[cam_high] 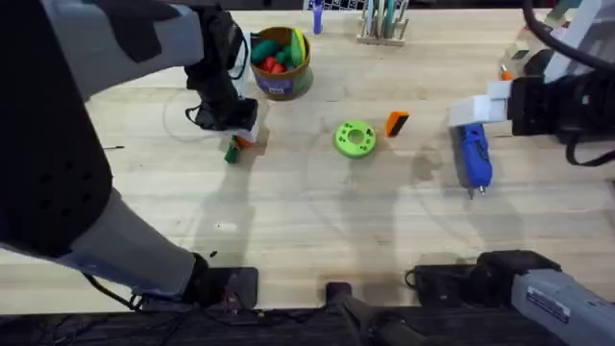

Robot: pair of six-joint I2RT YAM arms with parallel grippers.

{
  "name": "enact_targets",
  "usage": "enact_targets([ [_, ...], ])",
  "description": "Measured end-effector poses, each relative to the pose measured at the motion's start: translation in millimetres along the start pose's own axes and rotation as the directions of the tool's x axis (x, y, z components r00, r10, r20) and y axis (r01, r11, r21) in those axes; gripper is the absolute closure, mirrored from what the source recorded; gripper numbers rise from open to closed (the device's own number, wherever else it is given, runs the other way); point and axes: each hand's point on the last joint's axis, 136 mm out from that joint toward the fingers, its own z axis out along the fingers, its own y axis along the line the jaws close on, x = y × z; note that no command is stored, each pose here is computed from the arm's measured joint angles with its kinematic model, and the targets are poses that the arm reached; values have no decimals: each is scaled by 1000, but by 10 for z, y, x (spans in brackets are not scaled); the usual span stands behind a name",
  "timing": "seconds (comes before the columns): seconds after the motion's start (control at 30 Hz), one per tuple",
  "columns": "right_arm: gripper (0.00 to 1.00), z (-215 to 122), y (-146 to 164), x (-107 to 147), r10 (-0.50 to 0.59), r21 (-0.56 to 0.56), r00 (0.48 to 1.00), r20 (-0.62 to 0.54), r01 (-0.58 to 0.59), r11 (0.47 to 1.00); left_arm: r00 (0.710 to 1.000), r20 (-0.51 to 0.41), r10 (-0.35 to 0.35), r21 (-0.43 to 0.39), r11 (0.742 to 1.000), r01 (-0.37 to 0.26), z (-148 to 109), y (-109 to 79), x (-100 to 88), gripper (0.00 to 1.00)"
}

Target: Pick up the gripper from the table and insert it into the empty holder that is missing its gripper. Then pick up a screw, insert it into the mounting hole, and use the screwdriver to tighten it. Finally, clean up the table by picking up the vegetable and placing it into the bucket.

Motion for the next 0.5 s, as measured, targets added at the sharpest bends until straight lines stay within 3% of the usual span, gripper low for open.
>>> enact_targets([
  [0.23, 10, 0, 0, 0, 0, 0, 1000, 0, 0, 1000, 1000, 2, 0, 3, 1000, 0, -12, -5, 3, 991],
  [0.33, 10, 1, 0, 0, 0, 0, 1000, 0, 0, 1000, 1000, 30, 1, 10, 1000, -1, -136, -20, 10, 991],
  [0.37, 10, 0, 0, 0, 0, 0, 1000, 0, 0, 1000, 999, 49, 2, 13, 1000, -2, -220, -29, 17, 991],
  [0.4, 10, 0, 0, 0, 0, 0, 1000, 0, 0, 1000, 992, 128, 4, 17, 1000, -7, -586, -47, 42, 991],
  [0.5, 10, 1, 0, 0, 0, 0, 1000, 0, 0, 1000, 973, 232, 8, 18, 1000, -13, -1005, -63, 58, 991],
])
